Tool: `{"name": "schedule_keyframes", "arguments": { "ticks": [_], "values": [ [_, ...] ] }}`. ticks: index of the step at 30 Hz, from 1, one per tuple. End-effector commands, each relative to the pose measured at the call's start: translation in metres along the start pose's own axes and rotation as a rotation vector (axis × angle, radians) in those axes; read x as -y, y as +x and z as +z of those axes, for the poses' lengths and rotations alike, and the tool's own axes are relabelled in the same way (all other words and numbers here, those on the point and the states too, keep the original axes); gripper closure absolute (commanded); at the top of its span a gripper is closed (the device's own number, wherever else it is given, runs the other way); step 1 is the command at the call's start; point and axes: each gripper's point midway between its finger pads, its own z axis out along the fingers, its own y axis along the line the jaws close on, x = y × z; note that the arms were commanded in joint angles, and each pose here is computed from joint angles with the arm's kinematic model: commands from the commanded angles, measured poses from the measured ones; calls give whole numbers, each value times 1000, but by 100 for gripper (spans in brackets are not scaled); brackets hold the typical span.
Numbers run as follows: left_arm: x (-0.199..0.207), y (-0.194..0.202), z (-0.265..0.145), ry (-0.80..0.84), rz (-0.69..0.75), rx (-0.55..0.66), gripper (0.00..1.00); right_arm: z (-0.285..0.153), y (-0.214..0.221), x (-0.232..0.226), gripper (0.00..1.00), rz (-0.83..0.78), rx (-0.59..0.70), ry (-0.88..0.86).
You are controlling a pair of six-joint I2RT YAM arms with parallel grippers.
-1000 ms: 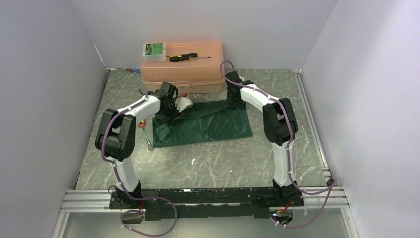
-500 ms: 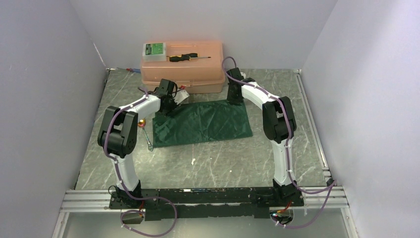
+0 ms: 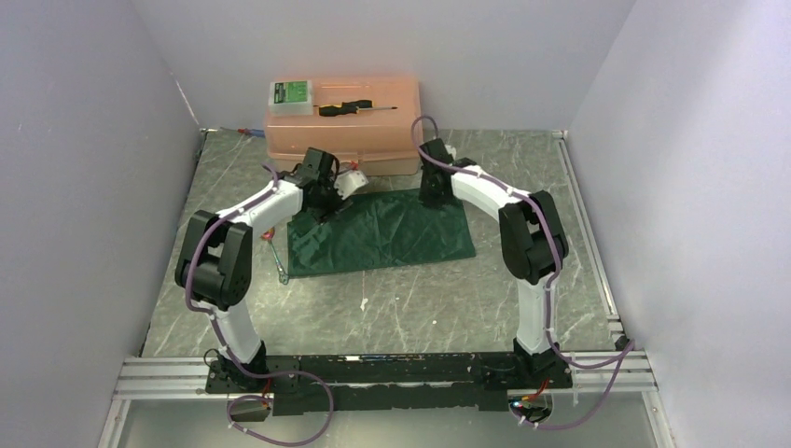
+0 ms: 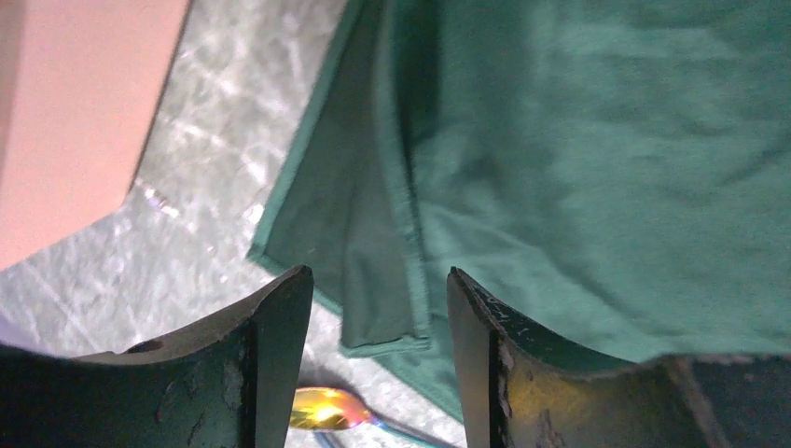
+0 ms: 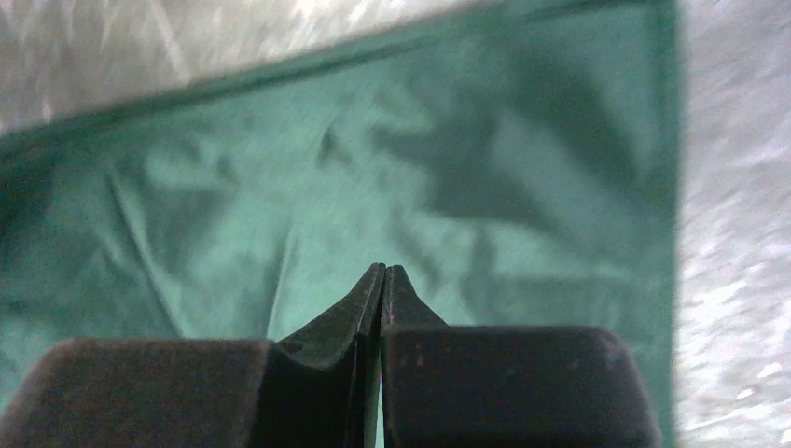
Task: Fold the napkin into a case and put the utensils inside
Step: Smooth out the rectangle-folded napkin at the center of the board.
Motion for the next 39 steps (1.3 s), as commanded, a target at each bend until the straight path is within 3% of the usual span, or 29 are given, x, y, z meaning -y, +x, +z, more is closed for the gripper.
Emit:
{"name": "schedule_keyframes", "arguments": {
  "ticks": [1,6,12,15,20,29,33,39],
  "values": [
    [27,-14,6,90,-3,64,41,-22,22,-33,96,50,10,-104],
    [8,-14,24,56,-33,21,43,-19,36,2,89,69,-12,-14],
    [-26,-10,35,-60,-92,-10,46,-25,12,52,55,168,45,39],
    [-30,-3,42,-77,-86,-35,45,-24,1,63,52,178,51,65],
    [-35,2,51,-108,-79,-55,44,-24,15,64,55,203,24,54],
    [-49,-21,42,-135,-99,13,44,-47,61,55,83,183,40,52],
    [-36,-43,28,-59,-130,91,43,-36,82,64,87,180,-10,76],
    [-6,-46,35,13,-100,77,41,-30,92,73,89,177,-35,105]
  ]
}}
